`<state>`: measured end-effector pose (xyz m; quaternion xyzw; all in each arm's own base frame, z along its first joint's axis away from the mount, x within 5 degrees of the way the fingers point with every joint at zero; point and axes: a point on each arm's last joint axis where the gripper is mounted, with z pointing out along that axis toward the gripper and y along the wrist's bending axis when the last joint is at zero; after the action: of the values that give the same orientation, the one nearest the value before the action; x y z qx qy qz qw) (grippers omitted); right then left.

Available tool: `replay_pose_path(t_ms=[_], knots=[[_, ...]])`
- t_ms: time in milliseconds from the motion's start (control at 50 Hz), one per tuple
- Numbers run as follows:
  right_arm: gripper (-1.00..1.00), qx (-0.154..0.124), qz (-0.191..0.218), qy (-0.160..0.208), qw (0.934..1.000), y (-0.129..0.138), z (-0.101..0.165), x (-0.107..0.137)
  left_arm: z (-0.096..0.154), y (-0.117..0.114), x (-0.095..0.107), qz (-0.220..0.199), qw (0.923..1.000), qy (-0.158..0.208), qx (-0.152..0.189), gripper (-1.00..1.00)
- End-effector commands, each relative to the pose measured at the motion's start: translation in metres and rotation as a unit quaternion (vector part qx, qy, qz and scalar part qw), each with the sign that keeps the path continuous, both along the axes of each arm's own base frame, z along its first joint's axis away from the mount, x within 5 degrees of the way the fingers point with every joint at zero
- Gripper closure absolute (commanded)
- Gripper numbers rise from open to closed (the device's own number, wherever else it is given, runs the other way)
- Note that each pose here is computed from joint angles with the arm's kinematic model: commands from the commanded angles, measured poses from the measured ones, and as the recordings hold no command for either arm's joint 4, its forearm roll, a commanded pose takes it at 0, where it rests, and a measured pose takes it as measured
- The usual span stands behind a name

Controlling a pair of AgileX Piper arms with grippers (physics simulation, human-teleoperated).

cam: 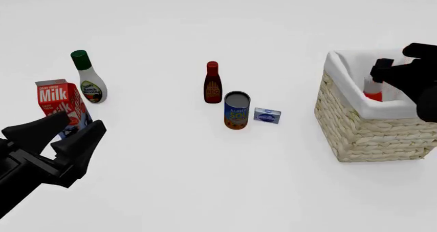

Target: Pick the ketchup and place it in the basket.

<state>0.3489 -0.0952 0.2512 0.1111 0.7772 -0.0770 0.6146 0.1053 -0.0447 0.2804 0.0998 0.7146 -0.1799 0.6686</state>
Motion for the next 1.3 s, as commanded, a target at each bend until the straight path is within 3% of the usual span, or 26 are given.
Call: replay_pose_path(t_ms=[20,360,380,660,1120,1260,1300], knots=[[-1.00,0.000,-0.001,-0.001,1.0000,-0.001,0.001,-0.001,0.000,0.000,0.000,0.000,1.0000,-0.001,-0.001,-1.00],[-1.00,0.001,0.005,-0.016,0.9999,0.008,0.015,-0.013,0.000,0.000,0.000,0.001,1.0000,-0.001,-0.001,-1.00],[-1.00,0.005,0.012,-0.034,0.9994,0.016,0.023,-0.022,0.000,0.000,0.000,0.001,1.0000,-0.001,-0.001,-1.00],[-1.00,-0.004,0.033,-0.057,0.9978,0.037,0.042,-0.056,0.001,0.001,-0.002,0.001,1.0000,-0.002,-0.003,-1.00],[-1.00,-0.004,0.051,-0.067,0.9964,0.054,0.035,-0.096,0.004,0.001,-0.003,0.001,0.9999,-0.009,-0.006,-1.00],[-1.00,-0.017,0.065,-0.088,0.9938,0.064,0.036,-0.122,0.005,0.001,-0.003,0.000,0.9999,-0.010,-0.007,-1.00],[-1.00,-0.009,0.066,-0.094,0.9933,0.066,0.036,-0.127,0.005,0.001,-0.003,0.001,0.9999,-0.010,-0.008,-1.00]])
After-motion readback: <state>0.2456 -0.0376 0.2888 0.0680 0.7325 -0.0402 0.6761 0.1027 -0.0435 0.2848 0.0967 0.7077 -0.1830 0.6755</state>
